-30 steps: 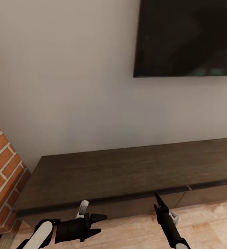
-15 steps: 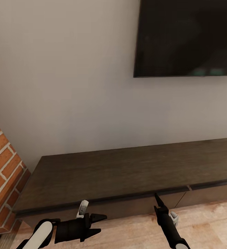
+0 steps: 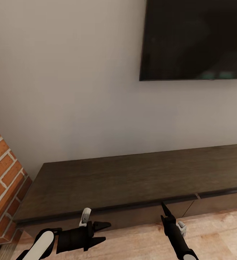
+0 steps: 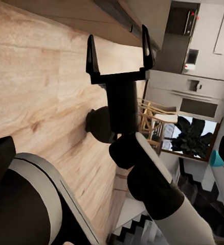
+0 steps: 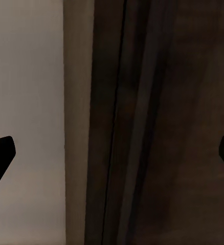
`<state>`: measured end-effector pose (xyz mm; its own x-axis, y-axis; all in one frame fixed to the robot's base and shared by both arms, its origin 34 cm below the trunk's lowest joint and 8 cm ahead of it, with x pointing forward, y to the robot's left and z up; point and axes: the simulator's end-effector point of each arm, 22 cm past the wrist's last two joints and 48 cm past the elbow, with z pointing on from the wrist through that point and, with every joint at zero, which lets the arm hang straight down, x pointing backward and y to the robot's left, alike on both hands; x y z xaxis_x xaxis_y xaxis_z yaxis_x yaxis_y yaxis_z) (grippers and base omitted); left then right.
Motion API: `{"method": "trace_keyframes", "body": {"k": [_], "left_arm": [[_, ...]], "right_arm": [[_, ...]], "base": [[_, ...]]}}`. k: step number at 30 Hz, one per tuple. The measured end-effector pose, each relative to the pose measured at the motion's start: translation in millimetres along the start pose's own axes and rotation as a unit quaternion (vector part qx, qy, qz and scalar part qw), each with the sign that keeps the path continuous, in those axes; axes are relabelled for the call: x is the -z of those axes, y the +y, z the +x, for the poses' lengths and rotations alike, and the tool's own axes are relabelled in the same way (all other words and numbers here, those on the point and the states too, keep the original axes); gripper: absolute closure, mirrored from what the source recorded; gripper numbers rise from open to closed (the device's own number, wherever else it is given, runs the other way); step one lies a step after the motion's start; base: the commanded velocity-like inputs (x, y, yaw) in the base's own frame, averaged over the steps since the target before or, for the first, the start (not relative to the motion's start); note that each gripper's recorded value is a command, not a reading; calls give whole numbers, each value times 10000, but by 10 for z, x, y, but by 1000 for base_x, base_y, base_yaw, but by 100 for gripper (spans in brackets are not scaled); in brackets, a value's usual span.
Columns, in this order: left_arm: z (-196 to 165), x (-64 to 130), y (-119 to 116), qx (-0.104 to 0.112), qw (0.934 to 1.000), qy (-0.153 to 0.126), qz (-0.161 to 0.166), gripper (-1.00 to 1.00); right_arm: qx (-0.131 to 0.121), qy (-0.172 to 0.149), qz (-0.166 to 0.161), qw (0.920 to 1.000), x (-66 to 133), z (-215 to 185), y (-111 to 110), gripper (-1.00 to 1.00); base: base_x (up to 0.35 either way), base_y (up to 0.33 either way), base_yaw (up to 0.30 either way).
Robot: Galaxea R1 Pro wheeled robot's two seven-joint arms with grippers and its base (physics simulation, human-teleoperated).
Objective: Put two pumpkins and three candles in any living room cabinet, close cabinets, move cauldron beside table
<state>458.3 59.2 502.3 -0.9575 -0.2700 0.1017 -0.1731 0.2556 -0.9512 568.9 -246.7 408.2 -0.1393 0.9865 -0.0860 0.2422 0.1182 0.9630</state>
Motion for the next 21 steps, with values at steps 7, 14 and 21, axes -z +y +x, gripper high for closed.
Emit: {"method": "trace_keyframes", "body": {"k": [7,14,21], "left_arm": [[-6,13,41,90,10000,-19,26,-100],[9,-12,153,104,9999,-20,37,-100],[22,-32,242,104,9999,-19,36,-100]], "right_arm": [[0,0,3,10000,2,1,-3,-100],[-2,1,-1,10000,0,16,-114,-100],[-1,0,-3,10000,0,26,-205,-100]], "base": [[0,0,0],[0,0,0],[0,0,0]]}}
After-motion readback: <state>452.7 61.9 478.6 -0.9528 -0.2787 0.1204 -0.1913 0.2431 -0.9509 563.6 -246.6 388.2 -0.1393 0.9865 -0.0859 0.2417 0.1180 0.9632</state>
